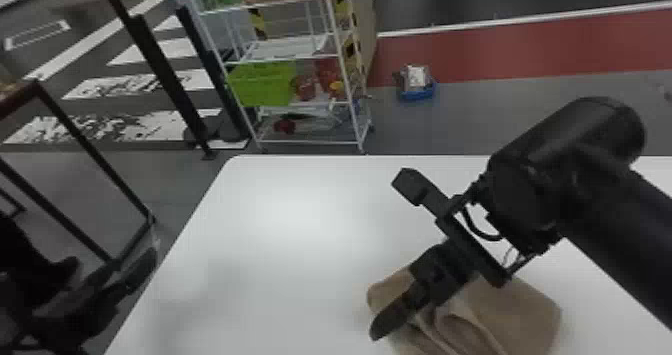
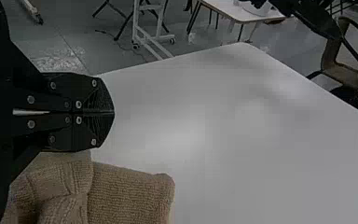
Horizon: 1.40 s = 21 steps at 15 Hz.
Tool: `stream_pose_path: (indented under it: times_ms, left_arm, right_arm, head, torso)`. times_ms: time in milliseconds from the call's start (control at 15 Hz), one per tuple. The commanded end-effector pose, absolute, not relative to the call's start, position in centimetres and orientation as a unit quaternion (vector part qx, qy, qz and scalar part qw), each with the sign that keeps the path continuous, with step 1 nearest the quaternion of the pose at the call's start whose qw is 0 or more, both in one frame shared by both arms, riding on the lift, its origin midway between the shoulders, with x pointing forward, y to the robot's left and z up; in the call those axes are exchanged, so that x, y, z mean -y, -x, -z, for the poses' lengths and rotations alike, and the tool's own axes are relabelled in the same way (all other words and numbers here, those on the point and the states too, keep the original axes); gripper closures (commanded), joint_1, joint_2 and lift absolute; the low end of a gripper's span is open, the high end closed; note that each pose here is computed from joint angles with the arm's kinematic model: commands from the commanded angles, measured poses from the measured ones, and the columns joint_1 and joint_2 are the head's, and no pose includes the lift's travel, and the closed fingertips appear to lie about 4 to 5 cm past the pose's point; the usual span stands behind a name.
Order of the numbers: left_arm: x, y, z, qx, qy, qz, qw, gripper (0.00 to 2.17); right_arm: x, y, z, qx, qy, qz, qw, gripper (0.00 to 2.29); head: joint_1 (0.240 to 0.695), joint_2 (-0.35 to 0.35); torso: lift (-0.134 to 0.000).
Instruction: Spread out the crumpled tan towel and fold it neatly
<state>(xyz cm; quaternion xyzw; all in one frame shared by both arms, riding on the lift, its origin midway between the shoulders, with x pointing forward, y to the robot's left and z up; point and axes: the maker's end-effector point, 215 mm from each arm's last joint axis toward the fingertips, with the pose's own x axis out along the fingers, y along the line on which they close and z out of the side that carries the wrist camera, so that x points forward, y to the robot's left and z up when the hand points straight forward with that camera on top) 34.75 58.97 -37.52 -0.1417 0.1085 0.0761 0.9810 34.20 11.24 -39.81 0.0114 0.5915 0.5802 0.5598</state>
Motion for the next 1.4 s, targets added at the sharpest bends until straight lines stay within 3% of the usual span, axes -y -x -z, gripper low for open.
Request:
stream_pose_path:
  times_ms: [0, 400, 733, 1000, 1133, 1333]
  left_arm:
    - [-58.9, -34.9, 37.7, -0.111, 0.142, -0.076, 0.981, 0.08]
    - [-59.0, -35.2, 37.5, -0.112, 0.138, -0.076, 0.981, 0.08]
    - [-59.4, -34.8, 37.6, -0.115, 0.14, -0.08, 0.98, 0.08]
    - [-58.8, -35.0, 38.1, -0.123, 0.146, -0.076, 0.979, 0.08]
    - [-58.7, -35.0, 38.2, -0.125, 0.149, -0.076, 0.978, 0.08]
    - [-58.0, -35.5, 38.2, -0.125, 0.151, -0.07, 0.978, 0.08]
  right_arm:
    - [-10.4, -35.2, 40.8, -0.597, -0.002, -0.562, 0.572, 2.11]
    - [-8.4, -34.1, 42.9, -0.615, 0.029, -0.553, 0.561, 2.11]
    - [-5.4, -34.1, 41.5, -0.596, 0.037, -0.567, 0.568, 2.09]
    - [-2.0, -32.2, 44.1, -0.626, 0.052, -0.553, 0.547, 2.09]
    - [-0.3, -31.5, 44.4, -0.629, 0.05, -0.553, 0.545, 2.09]
    - [-0.4, -30.1, 42.0, -0.614, -0.017, -0.583, 0.532, 2.09]
  head:
    - [0.695, 0.35]
    - [0.695, 0.35]
    - [0.695, 0.35]
    - [0.695, 0.35]
    - [0.695, 0.35]
    - [0.695, 0.35]
  torso:
    - [-0.122]
    - [-0.122]
    - [-0.122]
    - [-0.122]
    - [-0.122]
    - [-0.122]
